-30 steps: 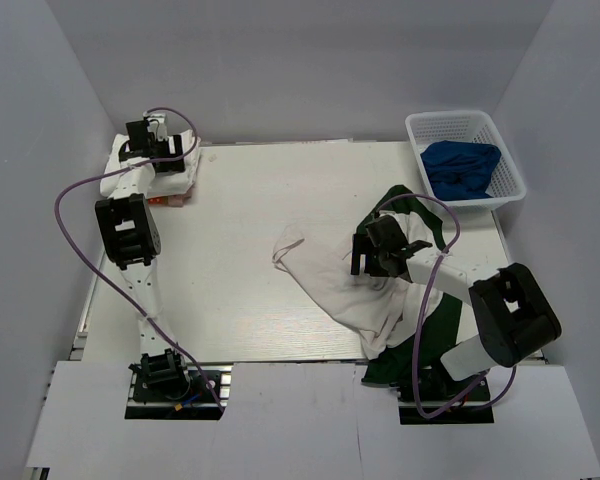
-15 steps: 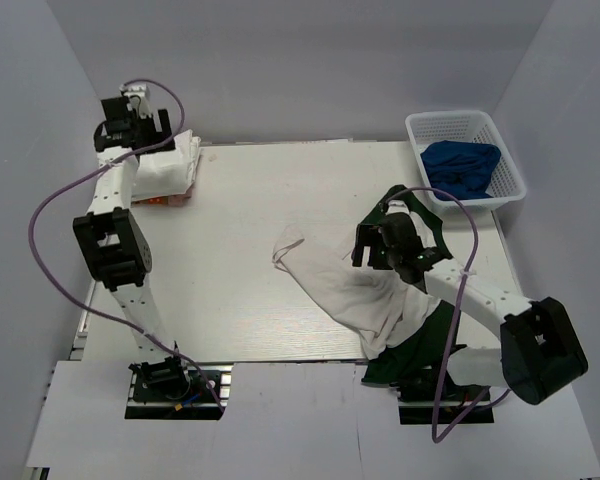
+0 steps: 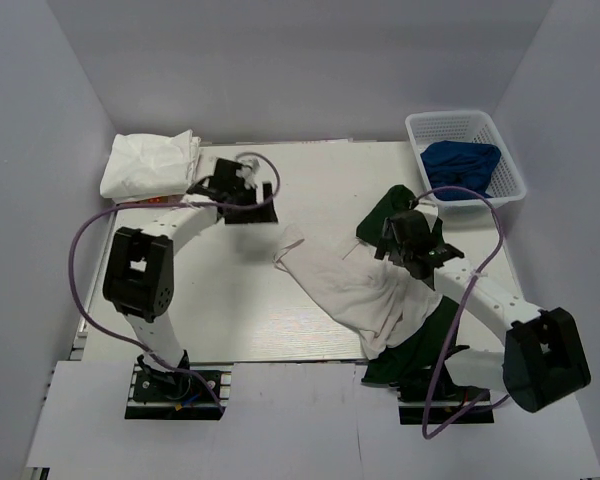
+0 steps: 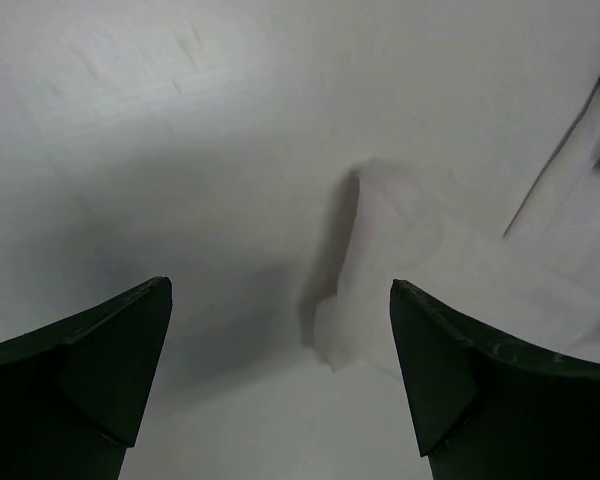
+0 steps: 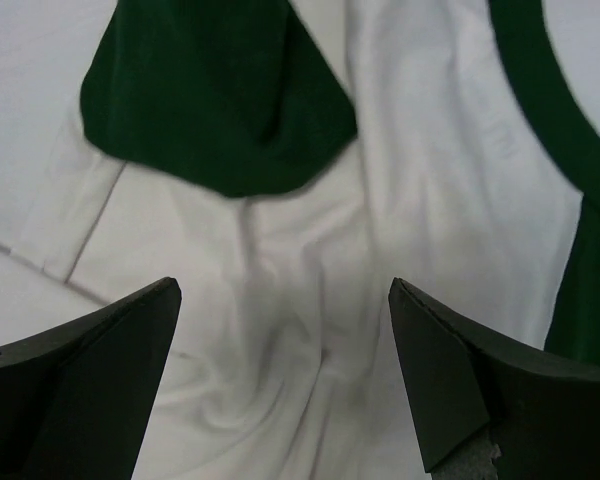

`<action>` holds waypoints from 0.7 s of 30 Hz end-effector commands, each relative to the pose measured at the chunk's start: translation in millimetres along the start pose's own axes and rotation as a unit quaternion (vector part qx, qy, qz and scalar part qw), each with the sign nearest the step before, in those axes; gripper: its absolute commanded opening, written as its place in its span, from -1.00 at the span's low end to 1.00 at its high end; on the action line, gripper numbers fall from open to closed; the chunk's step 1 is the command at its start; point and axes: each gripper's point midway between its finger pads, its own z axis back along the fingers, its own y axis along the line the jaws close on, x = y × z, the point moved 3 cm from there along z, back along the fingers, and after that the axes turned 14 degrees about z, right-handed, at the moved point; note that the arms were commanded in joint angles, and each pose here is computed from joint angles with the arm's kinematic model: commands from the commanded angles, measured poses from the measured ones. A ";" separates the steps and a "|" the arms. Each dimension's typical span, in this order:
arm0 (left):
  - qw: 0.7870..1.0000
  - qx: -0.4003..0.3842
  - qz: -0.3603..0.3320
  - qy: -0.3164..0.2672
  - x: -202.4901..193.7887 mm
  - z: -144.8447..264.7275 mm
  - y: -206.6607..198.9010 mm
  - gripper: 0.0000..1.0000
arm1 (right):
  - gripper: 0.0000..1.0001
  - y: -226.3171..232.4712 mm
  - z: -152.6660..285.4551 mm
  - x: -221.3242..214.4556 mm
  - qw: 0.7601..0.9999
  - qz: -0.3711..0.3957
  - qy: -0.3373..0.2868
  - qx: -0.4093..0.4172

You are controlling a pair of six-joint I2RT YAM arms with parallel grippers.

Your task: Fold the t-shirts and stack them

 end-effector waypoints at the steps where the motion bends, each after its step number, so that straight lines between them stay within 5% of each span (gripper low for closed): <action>1: 1.000 0.005 0.002 -0.002 -22.8 9.7 -17.9 0.98 | 0.81 -13.1 -7.2 30.0 0.998 -0.014 -0.010 -0.052; 10: 0.996 0.014 -0.066 0.065 -82.7 -32.8 -45.8 0.98 | 0.81 0.3 -49.4 71.5 1.000 -0.001 -0.014 -0.012; 14: 0.993 0.048 -0.075 0.083 -97.6 -49.8 -37.3 0.82 | 0.81 9.0 -73.3 90.6 0.999 0.024 -0.035 0.004; 17: 0.991 0.056 -0.083 0.089 -101.4 -57.2 -36.1 0.25 | 0.81 12.1 -94.2 101.8 0.999 0.034 -0.028 0.006; 21: 0.990 0.082 -0.079 0.086 -99.8 -61.3 -29.2 -1.00 | 0.81 18.0 -120.2 114.6 0.999 0.044 -0.019 0.012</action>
